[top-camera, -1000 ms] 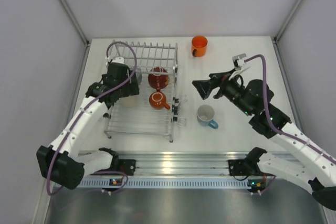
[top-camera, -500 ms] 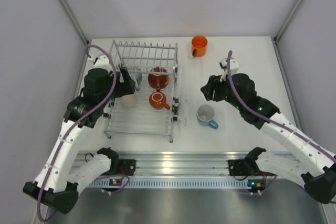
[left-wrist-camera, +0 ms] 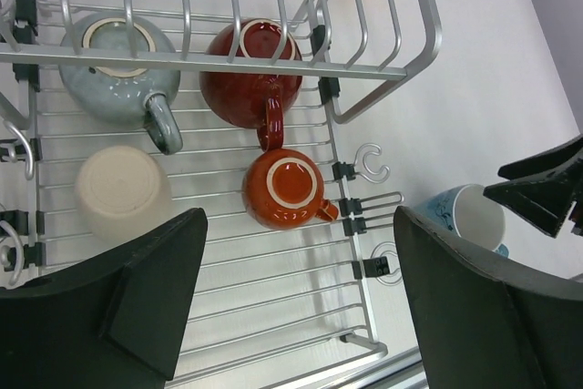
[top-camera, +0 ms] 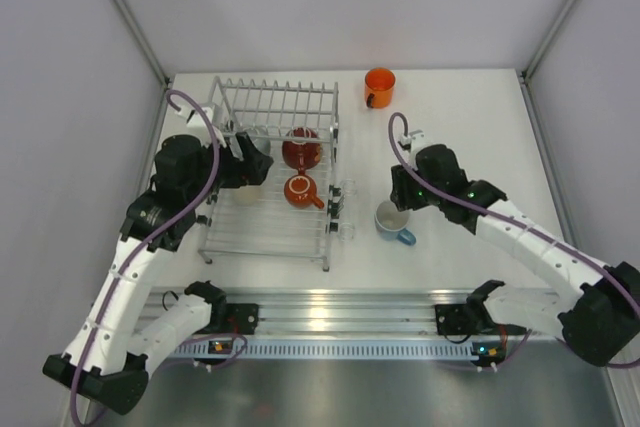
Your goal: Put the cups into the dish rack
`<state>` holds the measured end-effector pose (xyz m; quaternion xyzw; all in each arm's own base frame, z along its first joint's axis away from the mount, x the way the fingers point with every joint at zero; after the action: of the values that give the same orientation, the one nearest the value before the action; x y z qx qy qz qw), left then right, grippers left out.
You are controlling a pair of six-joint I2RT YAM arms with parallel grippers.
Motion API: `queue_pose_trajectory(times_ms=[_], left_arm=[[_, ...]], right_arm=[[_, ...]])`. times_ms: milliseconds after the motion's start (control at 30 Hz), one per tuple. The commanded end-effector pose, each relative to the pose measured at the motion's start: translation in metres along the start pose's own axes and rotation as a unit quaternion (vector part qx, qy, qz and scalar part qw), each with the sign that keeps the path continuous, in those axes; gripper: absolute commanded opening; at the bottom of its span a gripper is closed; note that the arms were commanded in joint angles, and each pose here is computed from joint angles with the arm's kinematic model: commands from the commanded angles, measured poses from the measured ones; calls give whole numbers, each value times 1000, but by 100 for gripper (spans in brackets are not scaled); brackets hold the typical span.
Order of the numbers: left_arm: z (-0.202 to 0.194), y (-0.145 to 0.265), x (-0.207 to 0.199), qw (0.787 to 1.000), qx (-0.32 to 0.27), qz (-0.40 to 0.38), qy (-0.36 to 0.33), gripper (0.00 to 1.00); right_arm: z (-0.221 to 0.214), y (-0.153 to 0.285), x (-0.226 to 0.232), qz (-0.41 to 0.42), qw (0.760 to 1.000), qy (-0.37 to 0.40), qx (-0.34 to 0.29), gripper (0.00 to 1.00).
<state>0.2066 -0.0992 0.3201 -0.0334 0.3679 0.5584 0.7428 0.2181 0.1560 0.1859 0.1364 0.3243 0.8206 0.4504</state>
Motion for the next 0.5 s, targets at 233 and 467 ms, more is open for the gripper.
queue_pose_trajectory(times_ms=[233,467], left_arm=[[7,-2,-9,999,-15,-33,1,89],[7,-5,-10,999,-11,-35,4,89]], right_arm=[[-24,-28,-3,64,995,14,69,45],[-25,-35,-1,67,995,10,76,39]])
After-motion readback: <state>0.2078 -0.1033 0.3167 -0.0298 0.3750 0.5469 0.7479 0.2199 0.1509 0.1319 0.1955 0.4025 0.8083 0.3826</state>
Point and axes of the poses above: each gripper's point midway between its finger pads, its own y axis back along the fingers, its own x axis along the line the jaws close on, z = x × y, the point moved 6 cm from there along y, back along the fingers, and after that the axes turned 15 degrees about y, right-handed, at the moved point
